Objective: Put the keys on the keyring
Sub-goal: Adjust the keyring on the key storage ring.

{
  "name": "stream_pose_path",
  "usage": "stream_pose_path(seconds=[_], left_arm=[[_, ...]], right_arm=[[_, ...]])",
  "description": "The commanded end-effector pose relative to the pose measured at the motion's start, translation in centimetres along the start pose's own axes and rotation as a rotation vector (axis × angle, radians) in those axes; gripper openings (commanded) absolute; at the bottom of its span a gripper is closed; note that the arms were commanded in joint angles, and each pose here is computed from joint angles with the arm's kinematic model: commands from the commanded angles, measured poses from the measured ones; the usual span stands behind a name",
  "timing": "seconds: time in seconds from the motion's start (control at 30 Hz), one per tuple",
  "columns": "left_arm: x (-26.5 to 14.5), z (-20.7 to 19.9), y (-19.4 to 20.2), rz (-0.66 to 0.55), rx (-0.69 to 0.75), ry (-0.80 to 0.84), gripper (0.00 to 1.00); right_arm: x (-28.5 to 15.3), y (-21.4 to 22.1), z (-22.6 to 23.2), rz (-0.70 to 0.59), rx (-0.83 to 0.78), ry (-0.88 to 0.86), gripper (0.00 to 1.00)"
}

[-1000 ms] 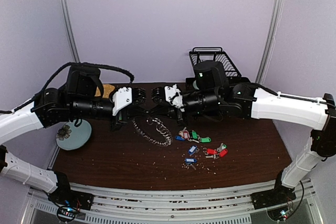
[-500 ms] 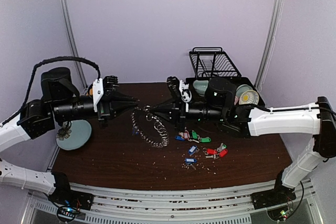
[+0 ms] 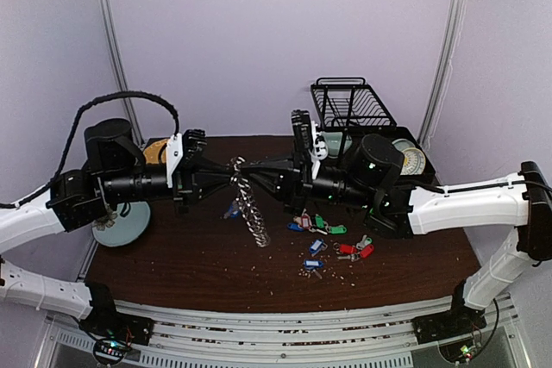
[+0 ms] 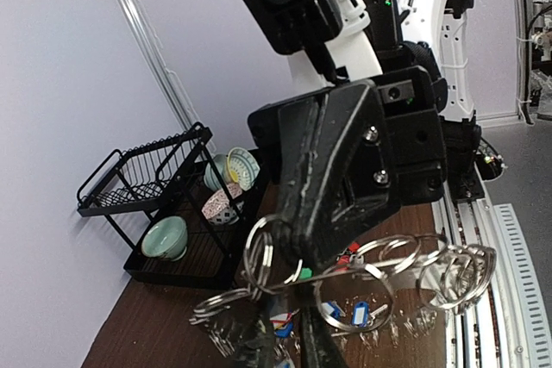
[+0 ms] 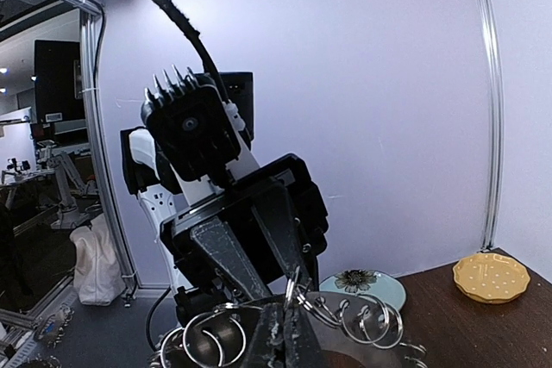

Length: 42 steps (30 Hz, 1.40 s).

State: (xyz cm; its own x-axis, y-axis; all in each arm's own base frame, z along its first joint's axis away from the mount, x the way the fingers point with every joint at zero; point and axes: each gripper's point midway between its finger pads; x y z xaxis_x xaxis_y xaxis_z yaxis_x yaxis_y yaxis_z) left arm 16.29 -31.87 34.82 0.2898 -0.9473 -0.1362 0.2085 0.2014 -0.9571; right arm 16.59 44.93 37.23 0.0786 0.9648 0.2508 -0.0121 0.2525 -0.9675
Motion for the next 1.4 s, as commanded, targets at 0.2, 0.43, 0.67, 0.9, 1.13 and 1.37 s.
stream_pose_path(seconds=[0.2,0.43,0.67,0.9,1.13,1.37], left_arm=[[-0.8,-0.4,-4.3,-0.195,-0.017,0.037,0.16],[-1.8,0.2,-4.8,-0.192,-0.085,0.061,0.15],[-0.6,-0.1,-3.9,-0.131,-0.106,0.108,0.14],[0.2,-0.1,-3.7,-0.12,-0.095,0.127,0.12],[0.3,0.4,-3.1,-0.094,-0.064,0.088,0.19],[-1.0,1.6,-3.4,-0.067,-0.004,-0.002,0.21]], right_arm=[[-0.4,-2.5,0.9,-0.109,-0.041,-0.015,0.0],[-0.6,-2.3,0.8,-0.092,-0.095,-0.003,0.0],[-0.6,-2.2,0.8,-0.084,-0.111,-0.001,0.0],[-0.4,-1.8,0.9,-0.072,-0.124,-0.012,0.0],[-0.3,-1.1,0.9,-0.035,-0.16,-0.018,0.0],[-0.5,-1.2,1.2,-0.018,-0.196,-0.032,0.0]])
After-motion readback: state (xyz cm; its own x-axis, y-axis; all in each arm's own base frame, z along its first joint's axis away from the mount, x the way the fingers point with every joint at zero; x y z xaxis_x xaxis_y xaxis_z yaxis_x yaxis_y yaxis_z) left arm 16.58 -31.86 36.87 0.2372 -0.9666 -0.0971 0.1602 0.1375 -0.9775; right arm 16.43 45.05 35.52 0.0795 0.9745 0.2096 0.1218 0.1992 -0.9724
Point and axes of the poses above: each gripper's point midway between its finger pads, its own x axis out along the fingers, its own z axis along the line the jaws close on, y = z × x, and after that the axes turned 4 degrees about -x, right-handed
